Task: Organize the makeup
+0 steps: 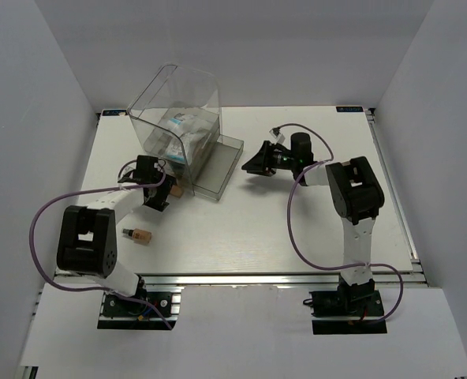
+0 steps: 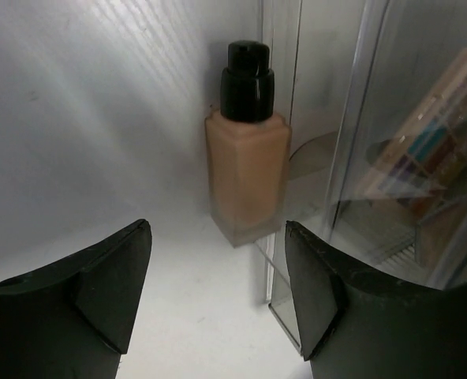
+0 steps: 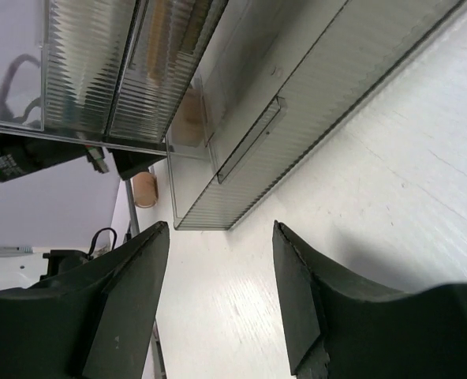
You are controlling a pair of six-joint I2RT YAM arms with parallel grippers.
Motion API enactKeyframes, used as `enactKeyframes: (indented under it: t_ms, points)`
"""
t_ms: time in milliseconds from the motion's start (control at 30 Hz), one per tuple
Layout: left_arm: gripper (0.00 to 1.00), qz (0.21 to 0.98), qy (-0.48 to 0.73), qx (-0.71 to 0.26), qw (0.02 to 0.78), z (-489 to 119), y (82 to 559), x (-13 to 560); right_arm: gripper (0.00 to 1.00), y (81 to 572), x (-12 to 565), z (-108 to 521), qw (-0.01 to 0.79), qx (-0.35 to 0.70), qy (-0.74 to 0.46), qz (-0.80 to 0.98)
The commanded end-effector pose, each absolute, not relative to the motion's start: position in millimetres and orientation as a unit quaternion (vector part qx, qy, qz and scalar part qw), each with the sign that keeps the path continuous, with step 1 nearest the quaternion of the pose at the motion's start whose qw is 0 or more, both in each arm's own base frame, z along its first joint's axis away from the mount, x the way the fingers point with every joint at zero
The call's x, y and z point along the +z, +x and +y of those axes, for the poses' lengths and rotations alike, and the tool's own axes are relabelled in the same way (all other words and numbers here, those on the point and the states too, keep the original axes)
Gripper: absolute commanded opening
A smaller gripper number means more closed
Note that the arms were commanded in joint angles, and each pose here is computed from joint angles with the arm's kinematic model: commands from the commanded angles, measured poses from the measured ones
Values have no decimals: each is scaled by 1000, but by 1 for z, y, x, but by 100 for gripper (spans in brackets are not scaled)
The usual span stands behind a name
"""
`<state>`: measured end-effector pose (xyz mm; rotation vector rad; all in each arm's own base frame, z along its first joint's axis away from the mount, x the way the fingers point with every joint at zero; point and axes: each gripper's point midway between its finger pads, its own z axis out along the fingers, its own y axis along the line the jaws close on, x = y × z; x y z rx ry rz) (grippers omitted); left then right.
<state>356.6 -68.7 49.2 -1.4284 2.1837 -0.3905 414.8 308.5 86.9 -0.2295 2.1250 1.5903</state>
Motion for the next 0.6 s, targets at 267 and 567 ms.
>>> enactKeyframes:
  t_ms: [267,567]
  points:
    - [76,801,-532,-147,231,-70,394,44,61,412,112,289,270,581,-97,762]
    - [69,807,-543,-112,202,-60,367,31,61,409,114,287,269,580,-90,764]
